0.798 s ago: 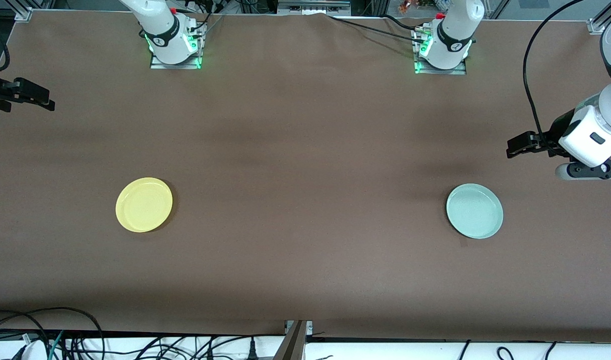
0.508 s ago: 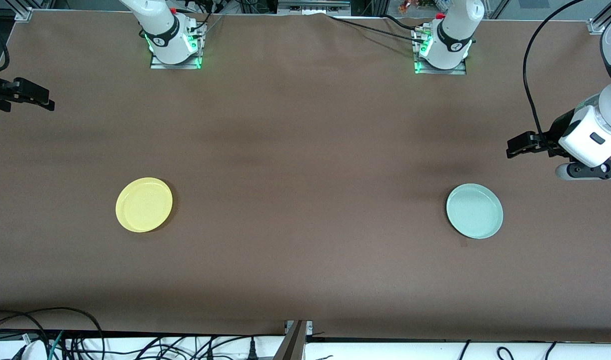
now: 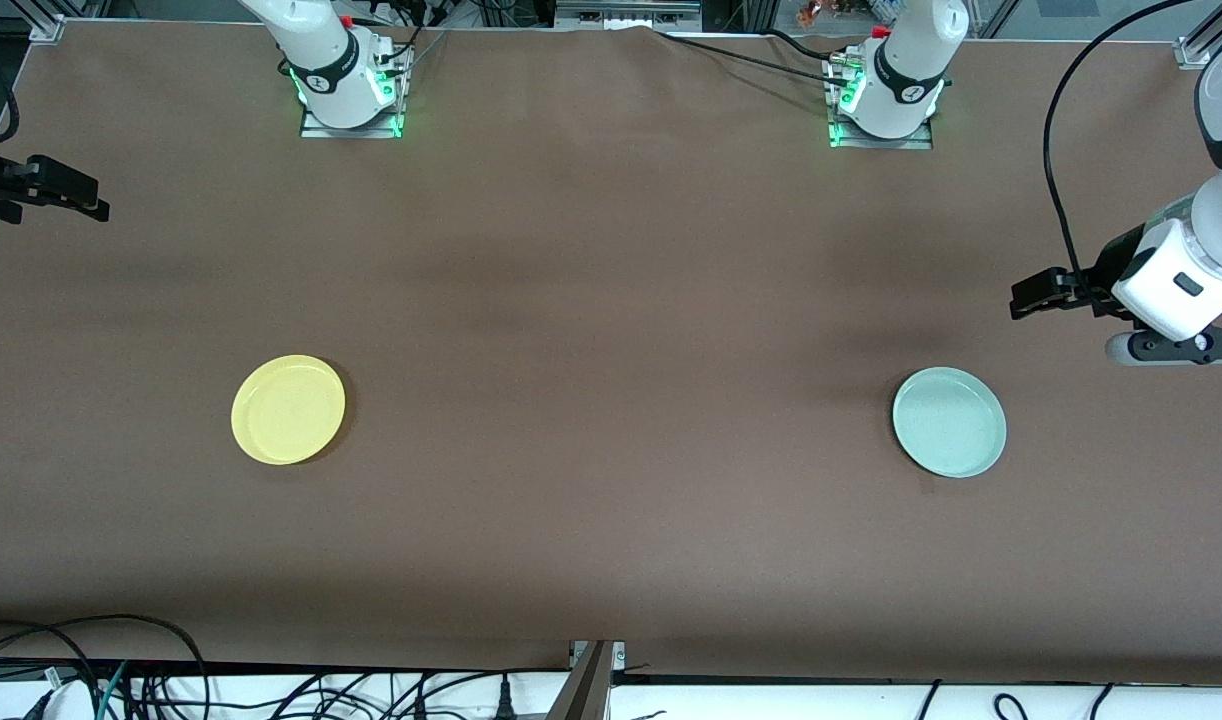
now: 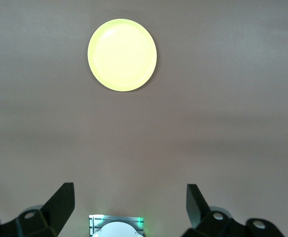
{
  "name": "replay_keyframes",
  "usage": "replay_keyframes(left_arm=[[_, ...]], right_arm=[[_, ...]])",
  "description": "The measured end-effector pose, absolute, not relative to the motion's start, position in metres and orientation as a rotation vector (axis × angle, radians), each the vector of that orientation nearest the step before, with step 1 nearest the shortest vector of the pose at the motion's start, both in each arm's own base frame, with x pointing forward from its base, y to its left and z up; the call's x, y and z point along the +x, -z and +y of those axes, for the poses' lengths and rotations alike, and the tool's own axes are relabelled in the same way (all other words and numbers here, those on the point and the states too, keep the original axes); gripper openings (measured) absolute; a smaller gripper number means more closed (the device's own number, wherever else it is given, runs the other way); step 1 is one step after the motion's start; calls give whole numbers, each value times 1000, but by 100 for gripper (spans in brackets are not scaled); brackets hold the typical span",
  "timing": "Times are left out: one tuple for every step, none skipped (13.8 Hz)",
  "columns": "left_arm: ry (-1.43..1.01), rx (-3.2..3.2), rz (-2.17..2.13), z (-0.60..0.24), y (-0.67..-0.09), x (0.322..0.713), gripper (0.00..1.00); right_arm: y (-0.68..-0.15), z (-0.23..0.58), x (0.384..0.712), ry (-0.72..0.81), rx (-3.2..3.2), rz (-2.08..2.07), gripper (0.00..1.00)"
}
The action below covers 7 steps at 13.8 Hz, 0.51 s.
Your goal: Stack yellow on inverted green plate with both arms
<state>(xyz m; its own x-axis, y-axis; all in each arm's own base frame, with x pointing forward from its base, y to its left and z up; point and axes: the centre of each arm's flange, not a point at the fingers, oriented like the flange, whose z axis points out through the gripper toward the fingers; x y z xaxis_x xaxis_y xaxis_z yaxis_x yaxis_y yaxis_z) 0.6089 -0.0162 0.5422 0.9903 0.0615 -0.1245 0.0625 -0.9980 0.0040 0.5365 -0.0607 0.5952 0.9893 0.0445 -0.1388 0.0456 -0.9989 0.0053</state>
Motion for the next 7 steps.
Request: replay_keyframes(left_arm=[[208,3124,118,-8,-537,611,100],[223,3122,129,1,-531,613,100],[240,3118,115,11,-524,615,100],[258,3113,80,22,-513,619,100],[263,3107,48,35,-499,625,100],[258,3103,38,49,-482,633,100],[262,3096,40,63,-463,639,100]], right_arm=[[-595,-61,536,218,3125,71,100],[-595,-61,536,218,3125,71,100],[-595,-61,536,218,3125,71,100],[-595,-61,536,219,3125,71,100],[-595,-61,536,220,3125,71,100],[-595,-61,536,220,3125,71,100],[-595,-61,536,220,3125,71,100]])
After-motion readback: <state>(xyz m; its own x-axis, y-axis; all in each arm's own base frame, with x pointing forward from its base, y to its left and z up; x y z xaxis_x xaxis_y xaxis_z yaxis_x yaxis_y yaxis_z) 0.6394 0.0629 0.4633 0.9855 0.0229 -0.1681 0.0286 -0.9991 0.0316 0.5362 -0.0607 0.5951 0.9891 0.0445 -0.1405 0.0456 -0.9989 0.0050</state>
